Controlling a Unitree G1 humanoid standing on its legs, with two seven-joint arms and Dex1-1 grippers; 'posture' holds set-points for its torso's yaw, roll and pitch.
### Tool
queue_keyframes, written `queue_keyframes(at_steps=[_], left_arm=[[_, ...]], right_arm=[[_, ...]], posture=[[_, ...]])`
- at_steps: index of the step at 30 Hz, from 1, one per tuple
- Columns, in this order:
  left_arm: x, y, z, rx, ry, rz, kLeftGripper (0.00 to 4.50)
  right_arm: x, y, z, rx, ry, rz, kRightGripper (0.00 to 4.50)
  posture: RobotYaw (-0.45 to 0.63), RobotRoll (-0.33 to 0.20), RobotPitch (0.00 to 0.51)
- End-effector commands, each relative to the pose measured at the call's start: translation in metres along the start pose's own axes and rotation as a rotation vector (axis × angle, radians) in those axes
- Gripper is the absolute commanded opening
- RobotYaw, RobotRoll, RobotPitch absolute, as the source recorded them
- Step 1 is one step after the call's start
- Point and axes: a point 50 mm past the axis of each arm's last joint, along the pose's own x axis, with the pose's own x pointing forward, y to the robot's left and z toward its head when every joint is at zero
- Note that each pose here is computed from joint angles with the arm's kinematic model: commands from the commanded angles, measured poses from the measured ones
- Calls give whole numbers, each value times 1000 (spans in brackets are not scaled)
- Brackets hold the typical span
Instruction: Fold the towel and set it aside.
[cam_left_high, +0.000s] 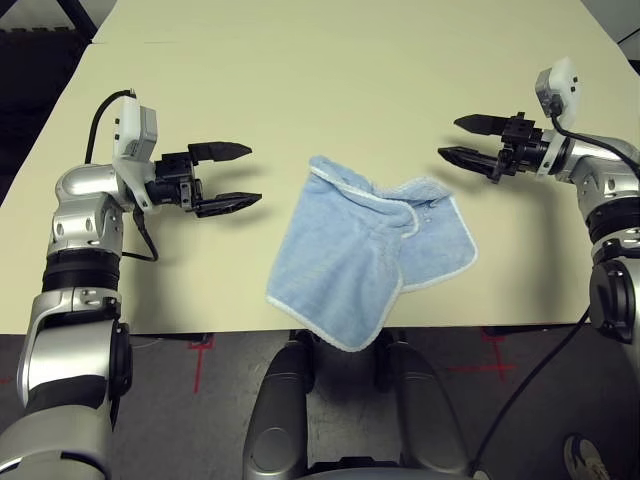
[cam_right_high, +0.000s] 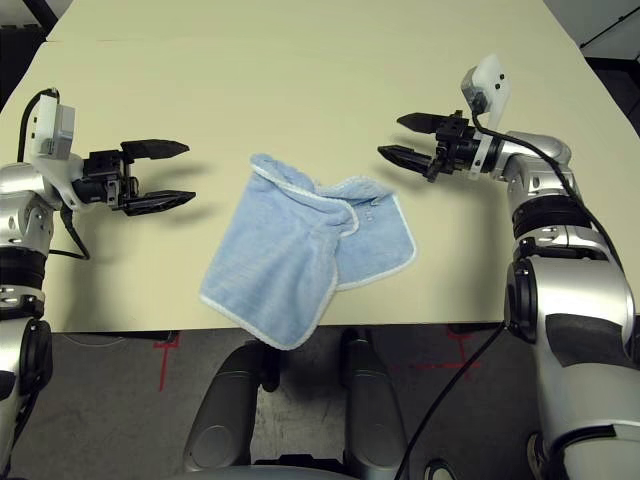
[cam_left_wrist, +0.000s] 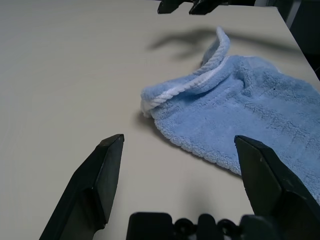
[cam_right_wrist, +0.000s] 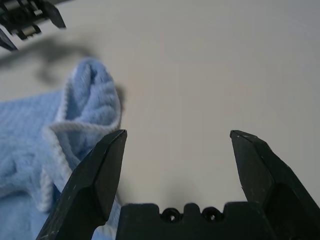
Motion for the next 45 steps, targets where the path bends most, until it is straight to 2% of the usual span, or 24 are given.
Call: queue_keyframes(at_steps=[1,8,15,21,26,28,32,42,45], left_arm=[[-2,-3,2,3,-7,0,4472],[2,-3,3,-8,-7,-10,4472],[8,-4,1,-11,-24,-37,4472],[10,-7,-1,-9,-25,-46,4472],[12,-8,-2,-11,-27,-51,4472],[12,-9,-3,-11,-27,-51,4472],[14,-8,-2,-9,-28,-52,4472],[15,-9,-1,-11,-28,-58,4472],[15,-9,-1,-13,-28,-56,4472]], right_arm=[[-5,3,0,42,-11,64,4500],[0,10,-7,-28,140,181,4500],[8,15,-10,-161,185,235,4500],[4,17,-10,-98,121,232,4500],[0,14,0,15,3,208,4500],[1,16,1,21,5,225,4500],[3,25,-10,-61,133,292,4500],[7,33,-24,-136,236,360,4500],[12,30,-32,-245,330,333,4500]], posture=[[125,0,285],[113,0,286],[111,0,289],[112,0,290],[108,0,290],[104,0,289],[104,0,289],[104,0,290],[98,0,291]])
